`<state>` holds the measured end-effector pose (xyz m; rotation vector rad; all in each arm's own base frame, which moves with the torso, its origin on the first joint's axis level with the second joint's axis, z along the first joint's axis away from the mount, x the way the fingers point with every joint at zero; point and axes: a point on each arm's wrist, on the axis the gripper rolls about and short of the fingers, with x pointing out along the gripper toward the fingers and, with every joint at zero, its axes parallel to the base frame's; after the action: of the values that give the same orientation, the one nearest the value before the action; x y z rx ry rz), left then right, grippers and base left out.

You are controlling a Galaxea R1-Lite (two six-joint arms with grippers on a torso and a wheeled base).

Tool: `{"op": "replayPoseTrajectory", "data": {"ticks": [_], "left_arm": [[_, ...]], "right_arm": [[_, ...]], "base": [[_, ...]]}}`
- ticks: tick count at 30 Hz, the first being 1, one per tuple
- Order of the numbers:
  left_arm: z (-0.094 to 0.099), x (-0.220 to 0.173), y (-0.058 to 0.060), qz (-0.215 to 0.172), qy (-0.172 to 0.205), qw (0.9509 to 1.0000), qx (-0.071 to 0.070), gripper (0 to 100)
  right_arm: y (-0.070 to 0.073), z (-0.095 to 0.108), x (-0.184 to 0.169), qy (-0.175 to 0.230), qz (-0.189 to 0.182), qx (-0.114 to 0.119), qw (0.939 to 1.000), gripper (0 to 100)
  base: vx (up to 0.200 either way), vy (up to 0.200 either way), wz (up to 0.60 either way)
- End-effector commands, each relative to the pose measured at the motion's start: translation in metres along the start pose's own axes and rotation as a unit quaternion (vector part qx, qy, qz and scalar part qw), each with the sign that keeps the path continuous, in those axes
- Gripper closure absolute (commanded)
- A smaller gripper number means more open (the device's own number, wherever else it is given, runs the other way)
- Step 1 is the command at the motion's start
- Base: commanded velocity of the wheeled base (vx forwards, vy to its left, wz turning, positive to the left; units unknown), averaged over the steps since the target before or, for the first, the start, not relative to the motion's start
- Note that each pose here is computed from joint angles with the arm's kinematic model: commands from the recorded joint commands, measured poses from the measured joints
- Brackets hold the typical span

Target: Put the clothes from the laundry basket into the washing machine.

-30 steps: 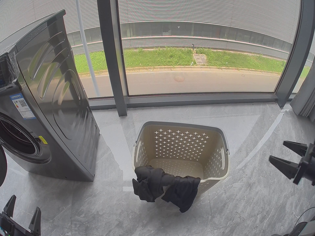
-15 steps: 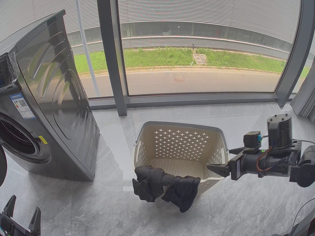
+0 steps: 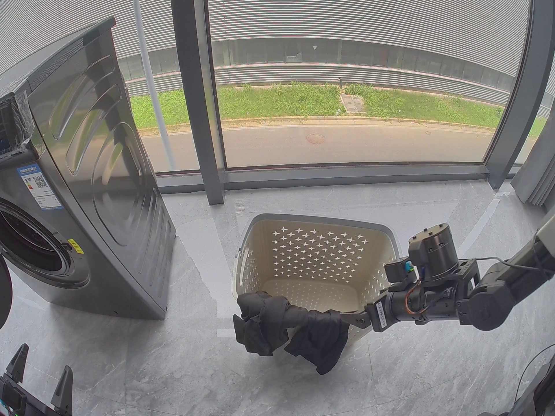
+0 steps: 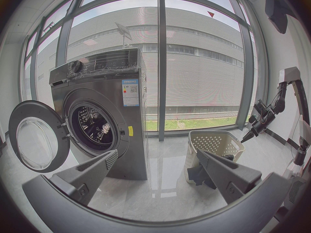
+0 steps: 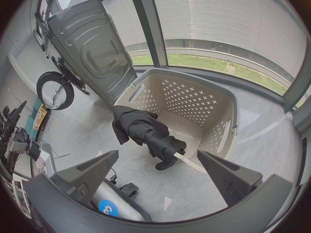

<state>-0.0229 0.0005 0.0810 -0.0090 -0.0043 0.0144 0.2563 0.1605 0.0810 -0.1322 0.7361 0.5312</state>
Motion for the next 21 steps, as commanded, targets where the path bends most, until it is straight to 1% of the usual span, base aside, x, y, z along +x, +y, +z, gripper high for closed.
{"op": "replayPoseTrajectory", "data": {"ticks": [1,3,5,7,9,10,11,19,21], "left_arm": [[-0.005,0.000,0.000,0.001,0.001,1.0000,-0.001,0],[-0.005,0.000,0.000,0.000,0.000,1.0000,-0.002,0],[-0.005,0.000,0.000,0.000,0.000,1.0000,-0.002,0],[-0.005,0.000,0.000,0.000,0.000,1.0000,-0.002,0],[-0.005,0.000,0.000,0.000,0.000,1.0000,-0.002,0],[-0.005,0.000,0.000,0.000,0.000,1.0000,-0.002,0],[-0.005,0.000,0.000,0.000,0.000,1.0000,-0.002,0],[-0.005,0.000,0.000,-0.001,0.000,1.0000,-0.003,0],[-0.005,0.000,0.000,-0.001,0.000,1.0000,-0.003,0]], "right_arm": [[0.002,-0.005,0.032,0.028,0.005,-0.001,0.9996,0],[0.002,-0.006,0.047,0.038,0.009,-0.001,0.9992,0],[0.002,-0.006,0.047,0.038,0.009,-0.001,0.9992,0],[0.001,-0.006,0.073,0.051,0.009,-0.001,0.9987,0],[0.000,-0.006,0.079,0.052,0.008,0.000,0.9986,0],[-0.003,-0.005,0.093,0.054,0.005,0.000,0.9986,0],[-0.003,-0.005,0.098,0.054,0.005,0.000,0.9985,0],[-0.005,-0.006,0.122,0.056,0.003,-0.001,0.9984,0],[-0.005,-0.010,0.131,0.062,0.003,-0.001,0.9981,0]], "base": [[0.000,0.000,0.00],[0.000,0.000,0.00],[0.000,0.000,0.00],[0.000,0.000,0.00],[0.000,0.000,0.00],[0.000,0.000,0.00],[0.000,0.000,0.00],[0.000,0.000,0.00],[0.000,0.000,0.00]]}}
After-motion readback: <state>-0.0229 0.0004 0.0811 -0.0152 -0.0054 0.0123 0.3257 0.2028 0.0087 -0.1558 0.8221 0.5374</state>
